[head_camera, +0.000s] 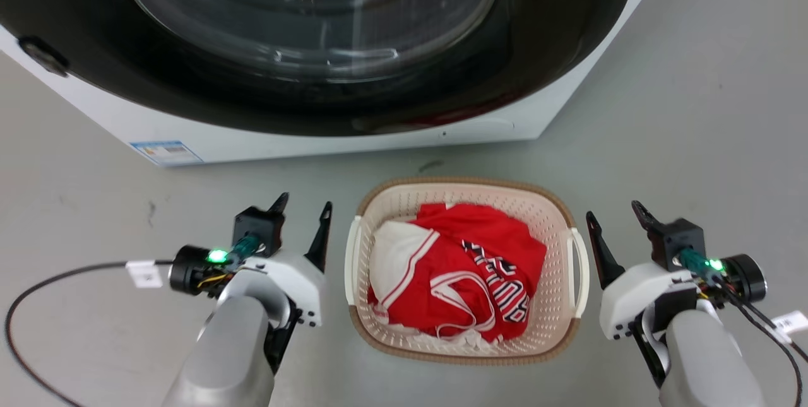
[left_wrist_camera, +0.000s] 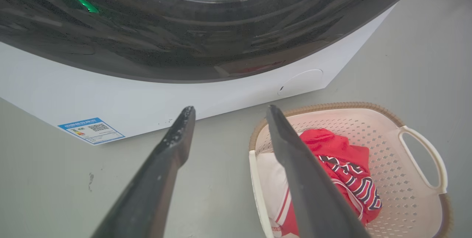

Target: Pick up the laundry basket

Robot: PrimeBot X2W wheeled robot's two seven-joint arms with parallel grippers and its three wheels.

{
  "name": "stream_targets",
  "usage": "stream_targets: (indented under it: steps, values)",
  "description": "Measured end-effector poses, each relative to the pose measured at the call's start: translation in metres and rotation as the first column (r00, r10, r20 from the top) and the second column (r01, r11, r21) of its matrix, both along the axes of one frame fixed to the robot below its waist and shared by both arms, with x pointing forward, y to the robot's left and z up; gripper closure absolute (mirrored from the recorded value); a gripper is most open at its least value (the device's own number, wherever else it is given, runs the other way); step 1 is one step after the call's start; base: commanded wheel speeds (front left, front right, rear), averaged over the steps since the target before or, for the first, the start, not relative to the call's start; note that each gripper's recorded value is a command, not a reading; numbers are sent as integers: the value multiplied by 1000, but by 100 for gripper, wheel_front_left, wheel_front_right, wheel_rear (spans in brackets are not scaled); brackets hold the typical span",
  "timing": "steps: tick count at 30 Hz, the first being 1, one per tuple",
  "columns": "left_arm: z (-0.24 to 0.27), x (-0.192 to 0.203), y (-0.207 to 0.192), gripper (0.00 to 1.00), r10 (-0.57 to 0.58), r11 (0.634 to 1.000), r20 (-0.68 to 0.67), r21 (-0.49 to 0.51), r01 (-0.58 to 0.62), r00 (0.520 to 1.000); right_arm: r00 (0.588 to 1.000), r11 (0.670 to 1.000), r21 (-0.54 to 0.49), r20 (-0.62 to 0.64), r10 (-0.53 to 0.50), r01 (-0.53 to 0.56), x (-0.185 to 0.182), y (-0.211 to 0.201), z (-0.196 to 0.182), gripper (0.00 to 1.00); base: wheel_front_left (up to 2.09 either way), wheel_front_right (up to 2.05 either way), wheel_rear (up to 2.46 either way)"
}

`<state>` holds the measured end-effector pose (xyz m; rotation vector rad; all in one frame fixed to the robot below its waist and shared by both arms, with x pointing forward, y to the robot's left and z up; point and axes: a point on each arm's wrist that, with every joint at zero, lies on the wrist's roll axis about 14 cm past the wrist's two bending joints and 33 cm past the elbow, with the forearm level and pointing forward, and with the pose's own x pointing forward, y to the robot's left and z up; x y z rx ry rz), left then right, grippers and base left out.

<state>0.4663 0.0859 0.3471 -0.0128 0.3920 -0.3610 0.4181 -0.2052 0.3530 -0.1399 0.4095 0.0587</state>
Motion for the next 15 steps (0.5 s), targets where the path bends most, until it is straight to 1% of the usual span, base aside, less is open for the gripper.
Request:
stream_targets:
  steps: [5,9,15]
  values:
    - [-39,4,-22,0,-77,997,-106,2,77,991,990,1000,-6,-143,-3,2,-2,-4,-43,0,0,0,0]
    - [-69,0,-32,0,-116,993,-194,3,119,974,969,1000,-9,-248,-17,16,-9,-9,-73,0,0,0,0]
    - [-104,-6,-46,0,-170,984,-286,-2,176,943,928,999,-13,-372,-36,33,-25,-15,-107,0,0,0,0]
